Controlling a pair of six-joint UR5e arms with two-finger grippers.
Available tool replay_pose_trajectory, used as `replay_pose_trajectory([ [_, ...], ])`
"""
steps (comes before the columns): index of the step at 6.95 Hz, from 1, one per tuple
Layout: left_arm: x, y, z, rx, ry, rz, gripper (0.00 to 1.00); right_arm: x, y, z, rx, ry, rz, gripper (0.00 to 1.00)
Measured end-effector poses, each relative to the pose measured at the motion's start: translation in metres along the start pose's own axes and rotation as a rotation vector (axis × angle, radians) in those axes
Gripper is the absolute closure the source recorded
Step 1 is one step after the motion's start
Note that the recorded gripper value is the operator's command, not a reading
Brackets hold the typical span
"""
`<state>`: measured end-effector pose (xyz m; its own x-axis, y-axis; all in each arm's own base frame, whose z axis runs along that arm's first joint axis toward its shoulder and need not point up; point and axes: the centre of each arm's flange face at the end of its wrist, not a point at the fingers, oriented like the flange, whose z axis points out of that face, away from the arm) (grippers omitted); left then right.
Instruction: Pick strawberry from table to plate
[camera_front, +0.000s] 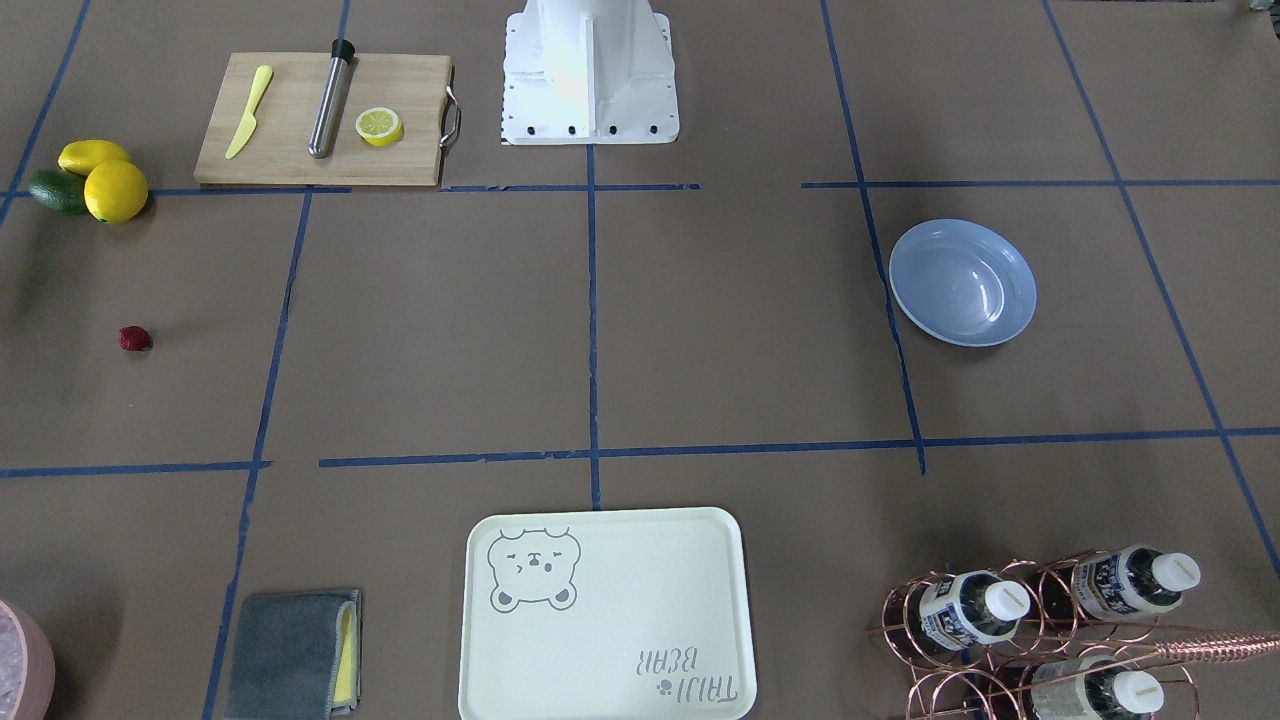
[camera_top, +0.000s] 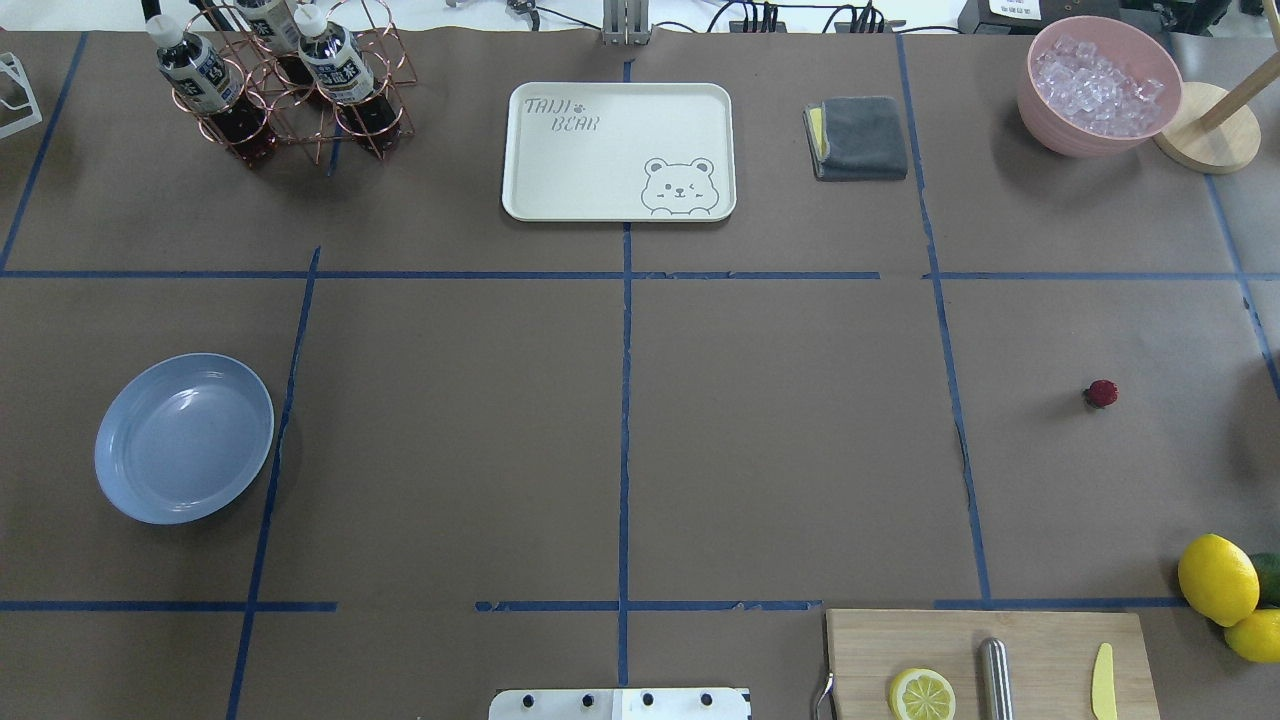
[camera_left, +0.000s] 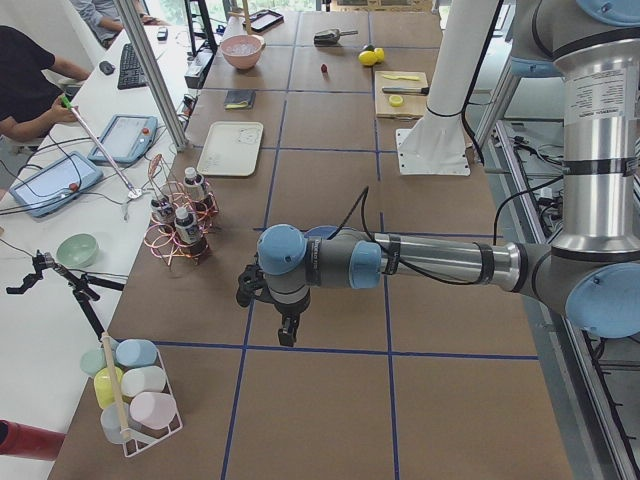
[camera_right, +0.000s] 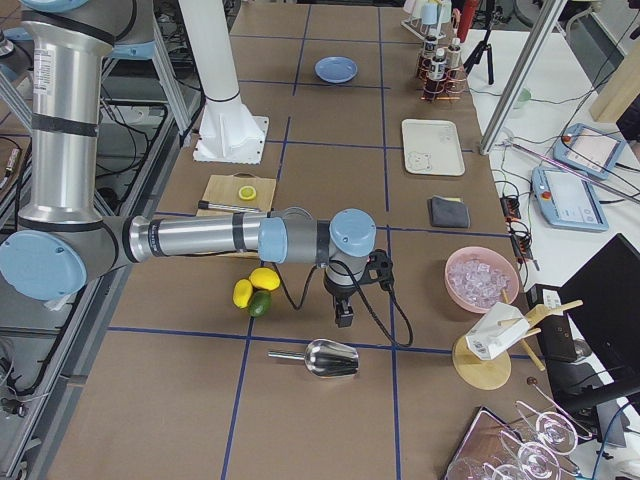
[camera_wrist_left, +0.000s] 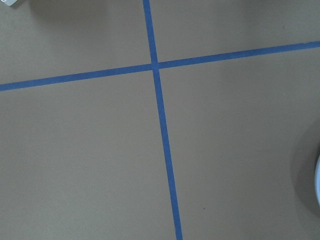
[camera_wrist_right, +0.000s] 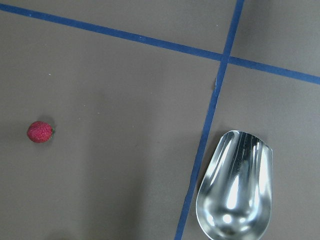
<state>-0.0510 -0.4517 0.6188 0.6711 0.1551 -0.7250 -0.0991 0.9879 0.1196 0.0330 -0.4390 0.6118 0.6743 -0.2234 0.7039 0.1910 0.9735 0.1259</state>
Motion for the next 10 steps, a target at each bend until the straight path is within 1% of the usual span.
replay_pose_trajectory([
  [6,0.020,-0.002,-0.021,0.047,-0.005,0.049,0.00,0.000,0.000,0.000,0.000,-0.005,0.001,0.00],
  [8,0.027,0.008,-0.021,0.060,0.002,0.075,0.00,-0.004,-0.001,-0.001,0.004,-0.016,-0.004,0.00],
  [9,0.036,0.006,-0.014,0.066,0.008,0.114,0.00,-0.005,-0.001,-0.002,0.006,-0.019,-0.006,0.00],
  [10,0.051,0.002,0.008,0.038,0.025,0.168,0.00,-0.008,-0.002,-0.001,0.006,-0.022,-0.011,0.00],
])
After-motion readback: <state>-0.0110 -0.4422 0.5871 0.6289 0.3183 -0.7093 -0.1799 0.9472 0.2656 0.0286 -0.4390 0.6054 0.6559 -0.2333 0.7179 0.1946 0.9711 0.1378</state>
